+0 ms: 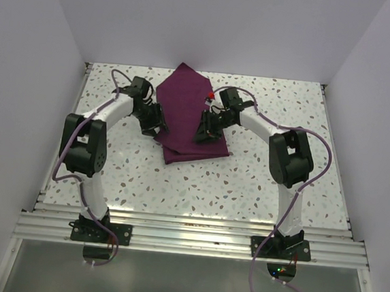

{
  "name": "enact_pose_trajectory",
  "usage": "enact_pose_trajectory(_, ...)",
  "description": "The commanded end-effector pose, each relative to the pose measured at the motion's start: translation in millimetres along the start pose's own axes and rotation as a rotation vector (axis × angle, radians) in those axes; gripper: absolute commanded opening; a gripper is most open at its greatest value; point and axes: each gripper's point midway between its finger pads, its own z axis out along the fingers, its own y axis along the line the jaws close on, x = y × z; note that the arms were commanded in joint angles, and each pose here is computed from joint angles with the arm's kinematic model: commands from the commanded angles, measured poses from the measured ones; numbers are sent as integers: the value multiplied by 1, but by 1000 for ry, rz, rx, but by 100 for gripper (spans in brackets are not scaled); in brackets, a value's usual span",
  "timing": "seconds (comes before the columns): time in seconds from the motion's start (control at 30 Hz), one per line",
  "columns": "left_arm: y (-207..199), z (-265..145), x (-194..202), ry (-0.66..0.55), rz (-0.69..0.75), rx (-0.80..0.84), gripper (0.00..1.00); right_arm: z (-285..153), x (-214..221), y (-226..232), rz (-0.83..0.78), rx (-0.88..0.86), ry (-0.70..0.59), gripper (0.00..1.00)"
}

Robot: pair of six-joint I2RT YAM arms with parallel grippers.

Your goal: Prepare the surgical pack

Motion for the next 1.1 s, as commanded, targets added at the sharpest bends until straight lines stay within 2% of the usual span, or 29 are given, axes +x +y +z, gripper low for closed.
enact_pose_trajectory(0.0, 0, 1, -4, 3, -31, -28, 54, -1, 0, 5, -2, -22, -1, 33)
enact_pose_trajectory(0.33, -6, 12, -3, 33, -26, -15, 50, 0, 1, 5, 0, -27, 3, 33)
enact_pose_trajectory(0.73, -16, 17, -8, 31, -17, 19, 37, 2, 2, 2, 6, -26, 7, 32)
enact_pose_trajectory(0.9, -27, 8, -12, 5, -3, 53, 19, 1, 3, 2, 3, -29, 9, 32)
enact_pose_trajectory(1.0, -45, 1, -14, -6, 12, 128, 3, 2, 3, 2, 4, -30, 12, 32)
enact_pose_trajectory(1.07, -56, -1, -13, 0, 22, 178, 0, 2, 3, 2, 2, -29, 12, 32)
